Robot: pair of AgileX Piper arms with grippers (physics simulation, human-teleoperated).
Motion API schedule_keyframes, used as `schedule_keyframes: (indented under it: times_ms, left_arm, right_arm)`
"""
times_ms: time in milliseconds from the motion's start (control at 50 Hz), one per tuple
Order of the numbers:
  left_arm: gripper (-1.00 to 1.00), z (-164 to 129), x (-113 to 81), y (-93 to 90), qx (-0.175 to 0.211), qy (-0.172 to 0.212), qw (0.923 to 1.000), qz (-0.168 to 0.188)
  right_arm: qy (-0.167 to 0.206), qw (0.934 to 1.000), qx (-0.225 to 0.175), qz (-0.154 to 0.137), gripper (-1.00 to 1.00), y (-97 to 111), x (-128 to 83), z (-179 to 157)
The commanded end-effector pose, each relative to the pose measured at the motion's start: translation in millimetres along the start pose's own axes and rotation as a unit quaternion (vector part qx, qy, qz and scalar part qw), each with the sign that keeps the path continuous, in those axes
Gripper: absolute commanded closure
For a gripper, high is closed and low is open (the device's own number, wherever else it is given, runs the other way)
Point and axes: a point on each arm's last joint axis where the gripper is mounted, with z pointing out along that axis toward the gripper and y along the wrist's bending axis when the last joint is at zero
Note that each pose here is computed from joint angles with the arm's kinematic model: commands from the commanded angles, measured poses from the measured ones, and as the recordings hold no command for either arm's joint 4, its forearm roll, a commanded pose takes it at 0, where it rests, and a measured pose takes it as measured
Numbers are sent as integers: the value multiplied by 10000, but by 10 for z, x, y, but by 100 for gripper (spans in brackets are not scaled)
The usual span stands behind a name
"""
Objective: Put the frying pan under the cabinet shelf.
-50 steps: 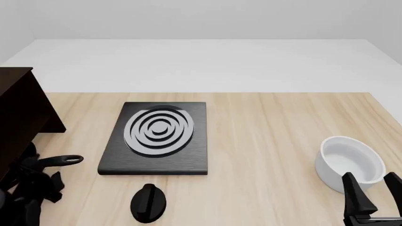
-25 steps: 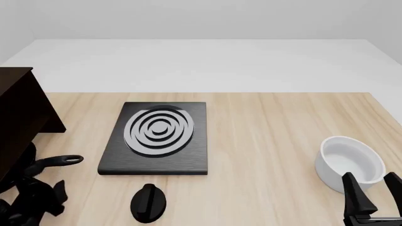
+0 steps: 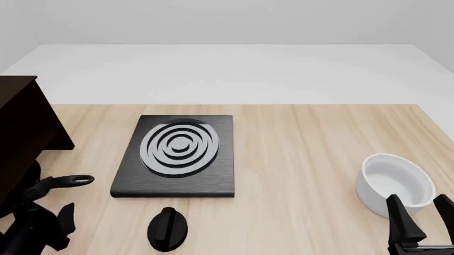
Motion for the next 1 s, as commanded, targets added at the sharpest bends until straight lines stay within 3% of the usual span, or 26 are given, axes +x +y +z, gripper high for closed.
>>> schedule_keyframes:
  times_ms: [20,260,340,540,720,760,780,820,860,880,980,1000]
  left_arm:
    - [-100,-320,115,-64,9,378,9981,486]
    - [-100,-578,172,-42,-33,757,9931,899]
    - [-100,-657,206,-144,49,837,9896,1173]
    - [-100,-731,296,-315,50,1056,9720,2100]
    - [-100,-827,405,-506,441,1365,9444,2959]
    - [-100,-856,448,-550,519,1517,9315,3266]
    - [-100,-857,448,-551,519,1517,9315,3266]
    - [-100,-921,502,-569,795,1819,9144,3528]
    - [-100,-947,474,-530,834,1817,9175,3438]
    - [-100,-1047,465,-711,1124,1563,9055,3781]
    - [-100,-1188,448,-782,1421,1560,8959,3908]
    - [-100,-1252,456,-831,1577,1601,8852,4073]
  right_arm:
    - [0,10000,0,0,-100,0,0,0]
    - [0,10000,0,0,-100,0,0,0]
    - [0,10000,0,0,-100,0,0,0]
    - [0,10000,0,0,-100,0,0,0]
    - [0,10000,0,0,-100,0,0,0]
    - [0,10000,0,0,-100,0,0,0]
    - [0,10000,0,0,-100,0,0,0]
    - [0,10000,0,0,-100,0,0,0]
    - [0,10000,0,0,-100,0,0,0]
    - [0,10000,0,0,-100,0,0,0]
    - [0,10000,0,0,-100,0,0,0]
    - [0,10000,0,0,-100,0,0,0]
